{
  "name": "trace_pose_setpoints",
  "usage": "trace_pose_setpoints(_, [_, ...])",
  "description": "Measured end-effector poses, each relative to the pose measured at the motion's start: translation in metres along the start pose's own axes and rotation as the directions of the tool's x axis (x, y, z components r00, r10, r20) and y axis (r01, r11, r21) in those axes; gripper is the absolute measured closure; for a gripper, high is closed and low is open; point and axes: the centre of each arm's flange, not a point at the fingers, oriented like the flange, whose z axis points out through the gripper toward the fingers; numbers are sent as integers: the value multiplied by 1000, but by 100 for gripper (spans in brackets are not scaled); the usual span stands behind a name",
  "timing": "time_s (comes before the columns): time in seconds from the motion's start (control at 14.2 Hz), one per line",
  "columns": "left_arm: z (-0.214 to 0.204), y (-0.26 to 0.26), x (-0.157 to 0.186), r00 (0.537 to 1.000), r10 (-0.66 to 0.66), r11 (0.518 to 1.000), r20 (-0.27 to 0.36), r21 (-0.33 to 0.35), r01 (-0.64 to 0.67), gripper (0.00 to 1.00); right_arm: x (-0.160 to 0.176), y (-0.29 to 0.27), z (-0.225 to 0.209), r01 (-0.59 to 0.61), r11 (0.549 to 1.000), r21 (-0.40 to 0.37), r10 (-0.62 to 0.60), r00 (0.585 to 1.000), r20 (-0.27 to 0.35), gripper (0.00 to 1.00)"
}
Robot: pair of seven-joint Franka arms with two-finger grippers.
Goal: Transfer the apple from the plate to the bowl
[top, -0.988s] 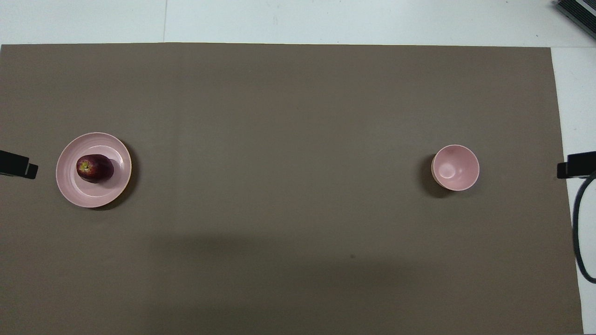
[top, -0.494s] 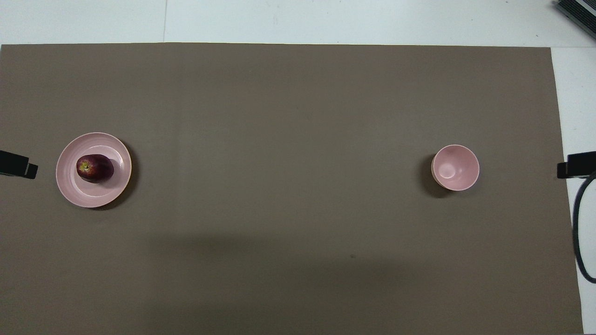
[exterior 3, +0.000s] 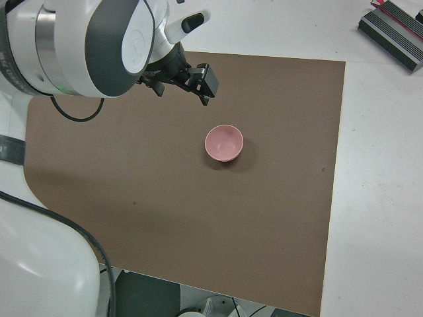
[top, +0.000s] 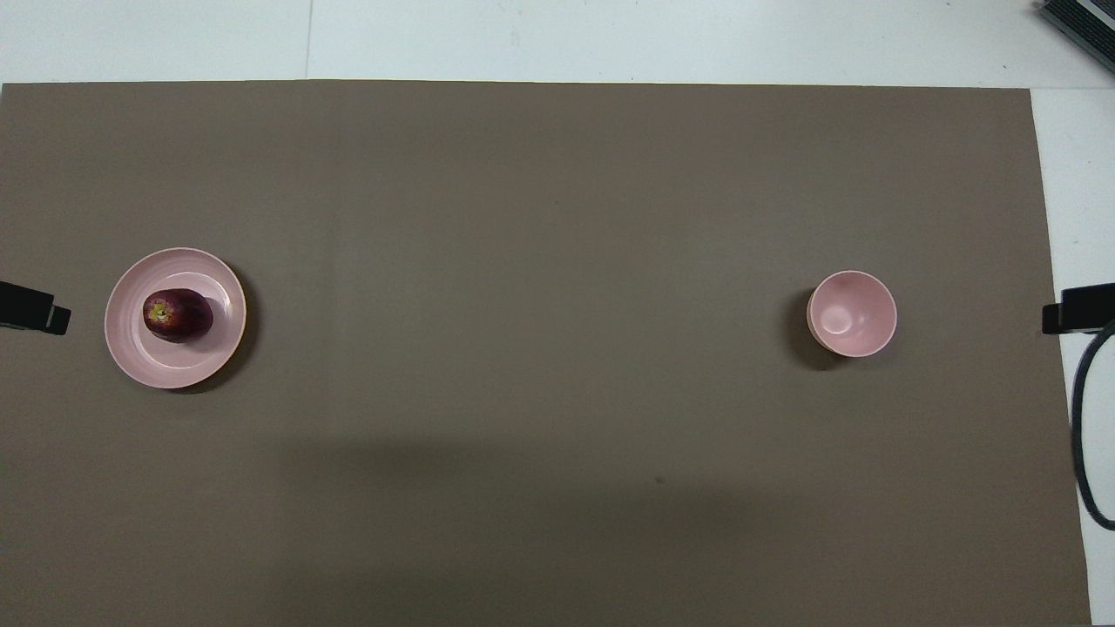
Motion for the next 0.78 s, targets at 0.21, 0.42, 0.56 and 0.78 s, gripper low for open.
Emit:
trace_pose_setpoints(0.21, [0,0,0,1000,0,1000,0,0,0,0,0,0,0,0,1000,0,0,1000,0,0])
trace_pose_setpoints(0.42, [0,0,0,1000,0,1000,0,0,0,0,0,0,0,0,1000,0,0,1000,0,0])
trace_pose_setpoints(0.56, [0,0,0,1000,0,1000,0,0,0,0,0,0,0,0,1000,0,0,1000,0,0])
trace_pose_setpoints(0.78, [0,3,0,1000,4,1000,0,0,-4,0,0,0,0,0,1000,0,0,1000,0,0])
